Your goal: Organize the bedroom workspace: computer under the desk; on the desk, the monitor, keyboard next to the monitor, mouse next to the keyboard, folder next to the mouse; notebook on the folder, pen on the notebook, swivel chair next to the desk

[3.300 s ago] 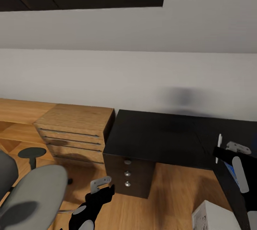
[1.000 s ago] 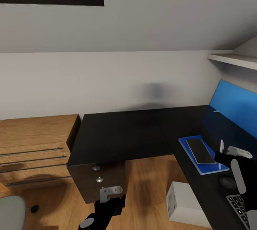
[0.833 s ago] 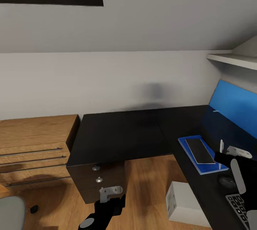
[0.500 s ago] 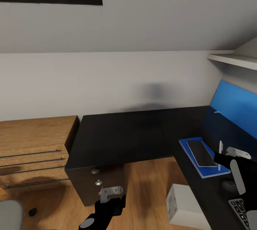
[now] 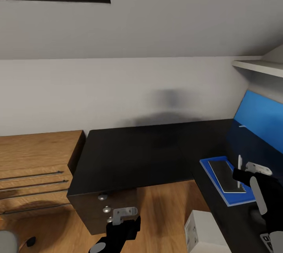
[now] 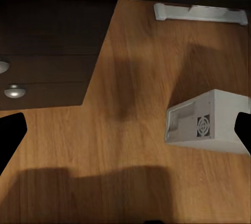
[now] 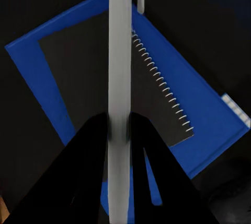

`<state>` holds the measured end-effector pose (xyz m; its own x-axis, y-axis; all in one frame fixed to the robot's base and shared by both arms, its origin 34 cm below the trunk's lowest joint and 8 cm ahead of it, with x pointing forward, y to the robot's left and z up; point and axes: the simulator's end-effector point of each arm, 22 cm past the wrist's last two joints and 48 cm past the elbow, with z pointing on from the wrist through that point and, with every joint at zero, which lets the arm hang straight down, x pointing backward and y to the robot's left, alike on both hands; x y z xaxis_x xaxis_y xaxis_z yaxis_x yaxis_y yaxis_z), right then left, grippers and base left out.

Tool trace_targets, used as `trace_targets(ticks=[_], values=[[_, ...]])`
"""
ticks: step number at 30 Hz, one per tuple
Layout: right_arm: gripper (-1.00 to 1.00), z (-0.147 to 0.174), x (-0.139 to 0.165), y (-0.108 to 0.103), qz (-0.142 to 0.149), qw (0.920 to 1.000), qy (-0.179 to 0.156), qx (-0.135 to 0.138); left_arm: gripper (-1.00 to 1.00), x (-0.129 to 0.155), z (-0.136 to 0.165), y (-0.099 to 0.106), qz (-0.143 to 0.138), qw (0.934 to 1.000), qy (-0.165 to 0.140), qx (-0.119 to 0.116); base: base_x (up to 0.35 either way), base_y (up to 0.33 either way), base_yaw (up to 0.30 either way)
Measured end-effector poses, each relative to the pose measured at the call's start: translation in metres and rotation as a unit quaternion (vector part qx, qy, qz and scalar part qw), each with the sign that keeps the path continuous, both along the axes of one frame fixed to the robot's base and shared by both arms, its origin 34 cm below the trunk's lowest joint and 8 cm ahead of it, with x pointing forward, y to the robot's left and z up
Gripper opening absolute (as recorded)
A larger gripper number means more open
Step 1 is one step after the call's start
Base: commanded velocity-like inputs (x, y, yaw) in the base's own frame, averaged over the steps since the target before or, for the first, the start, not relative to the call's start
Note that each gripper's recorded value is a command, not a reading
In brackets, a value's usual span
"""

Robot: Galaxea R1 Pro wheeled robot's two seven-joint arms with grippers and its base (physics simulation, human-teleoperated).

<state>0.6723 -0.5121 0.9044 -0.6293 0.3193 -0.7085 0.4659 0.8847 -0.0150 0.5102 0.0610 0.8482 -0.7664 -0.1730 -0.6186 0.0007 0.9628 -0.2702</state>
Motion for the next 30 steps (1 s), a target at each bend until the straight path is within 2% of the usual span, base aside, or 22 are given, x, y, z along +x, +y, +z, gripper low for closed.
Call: trace_targets(ticks=[8,14,18,19,23,30], values=[[-1.0,-0.021,0.004,0.007,0.012,0.9998,0.017,-0.005,1.0,-0.007,-0.001,-0.009,-0.014,0.9999,0.001,0.0,0.005,0.0,0.0],[-1.0,-0.015,0.042,0.001,0.006,0.9999,0.013,-0.009,1.0,-0.008,-0.001,-0.01,-0.016,0.9999,0.001,0.0,0.0,0.0,0.0],[-1.0,-0.018,0.071,-0.009,0.005,0.9991,0.022,-0.034,1.0,-0.008,-0.001,-0.011,-0.016,0.9999,0.001,0.0,0.0,0.0,0.0],[-1.0,-0.021,0.086,-0.009,0.013,0.9981,0.026,-0.054,1.0,-0.01,-0.001,-0.014,-0.02,0.9998,0.001,-0.001,0.0,0.0,0.0],[-1.0,-0.028,0.089,-0.006,0.022,0.9971,0.036,-0.063,1.0,-0.016,-0.001,-0.019,-0.03,0.9996,0.002,-0.001,0.003,0.0,0.0],[-1.0,-0.041,0.083,-0.002,0.025,0.9966,0.052,-0.058,1.0,-0.02,-0.001,-0.023,-0.035,0.9994,0.002,-0.001,0.188,0.0,0.0]])
